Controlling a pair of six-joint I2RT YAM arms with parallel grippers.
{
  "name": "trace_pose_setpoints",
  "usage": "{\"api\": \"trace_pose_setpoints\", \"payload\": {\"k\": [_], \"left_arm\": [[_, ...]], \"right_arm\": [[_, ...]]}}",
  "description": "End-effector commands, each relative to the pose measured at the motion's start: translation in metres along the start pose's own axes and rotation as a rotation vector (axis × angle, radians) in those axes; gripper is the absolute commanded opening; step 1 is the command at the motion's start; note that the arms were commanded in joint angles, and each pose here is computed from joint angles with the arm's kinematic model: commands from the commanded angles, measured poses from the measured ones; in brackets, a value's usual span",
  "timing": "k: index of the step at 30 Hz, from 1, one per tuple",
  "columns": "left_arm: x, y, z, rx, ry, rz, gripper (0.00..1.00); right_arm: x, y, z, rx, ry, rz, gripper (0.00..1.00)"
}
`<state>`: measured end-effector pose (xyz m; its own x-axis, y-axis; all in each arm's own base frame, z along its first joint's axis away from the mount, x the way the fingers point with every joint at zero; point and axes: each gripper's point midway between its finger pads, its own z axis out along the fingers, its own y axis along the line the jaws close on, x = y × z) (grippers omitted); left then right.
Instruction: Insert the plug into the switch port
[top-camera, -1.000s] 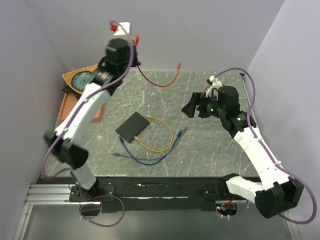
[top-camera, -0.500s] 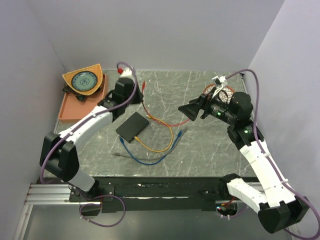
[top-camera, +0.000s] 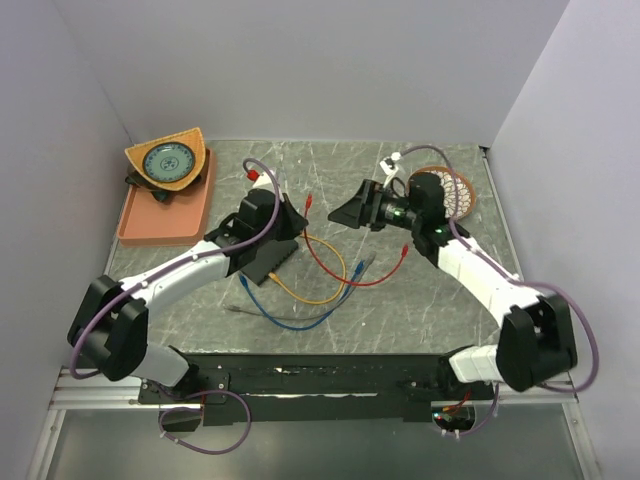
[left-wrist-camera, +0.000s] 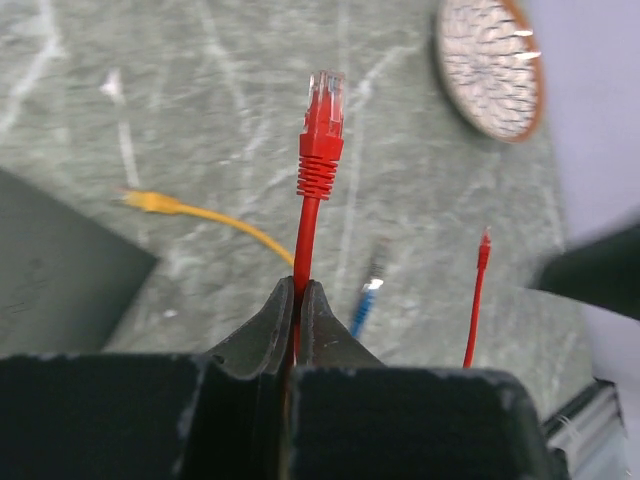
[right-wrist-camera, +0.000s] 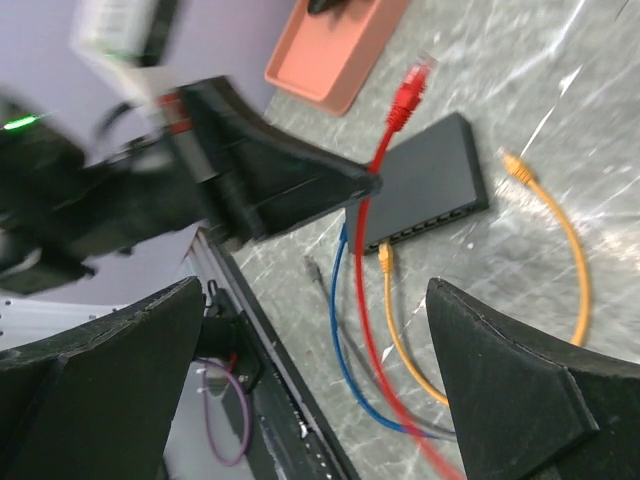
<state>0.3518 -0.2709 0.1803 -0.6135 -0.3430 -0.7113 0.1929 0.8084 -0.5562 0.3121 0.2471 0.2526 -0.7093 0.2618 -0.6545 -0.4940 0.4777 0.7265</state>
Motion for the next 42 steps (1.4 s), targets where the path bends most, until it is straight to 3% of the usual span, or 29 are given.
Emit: {"api": "trace_pose_setpoints", "payload": {"k": [1,5,16,23,35,42], "left_arm": [[-0.023,-0.04,-0.016,0.128,-0.087,-0.033,0.01],[-0.022,-0.049,-0.024,0.153,-0.094,-0.026,0.01],[-0.014,-0.069,-0.03,0.202,-0.075,-0.013,0.01],[-0.017,-0.074,-0.033,0.202,-0.086,-0.005,0.01],[-0.028,-0.076,-0.035,0.178,-0.116,-0.04,0.01],[-0.034,-0.078,-0.038,0.177,-0.141,-0.064,0.01]], "right_arm": [[-0.019,0.016,0.025,-0.067,-0.033,0.004,0.97],[-0.017,0.009,0.045,-0.105,-0.013,0.059,0.86],[-0.027,0.01,0.062,-0.173,-0.04,0.104,0.71],[-0.022,0.007,0.072,-0.203,-0.002,0.145,0.56],[-0.004,0.025,0.078,-0.266,0.045,0.136,0.4],[0.002,0.025,0.075,-0.27,0.048,0.141,0.38]]}}
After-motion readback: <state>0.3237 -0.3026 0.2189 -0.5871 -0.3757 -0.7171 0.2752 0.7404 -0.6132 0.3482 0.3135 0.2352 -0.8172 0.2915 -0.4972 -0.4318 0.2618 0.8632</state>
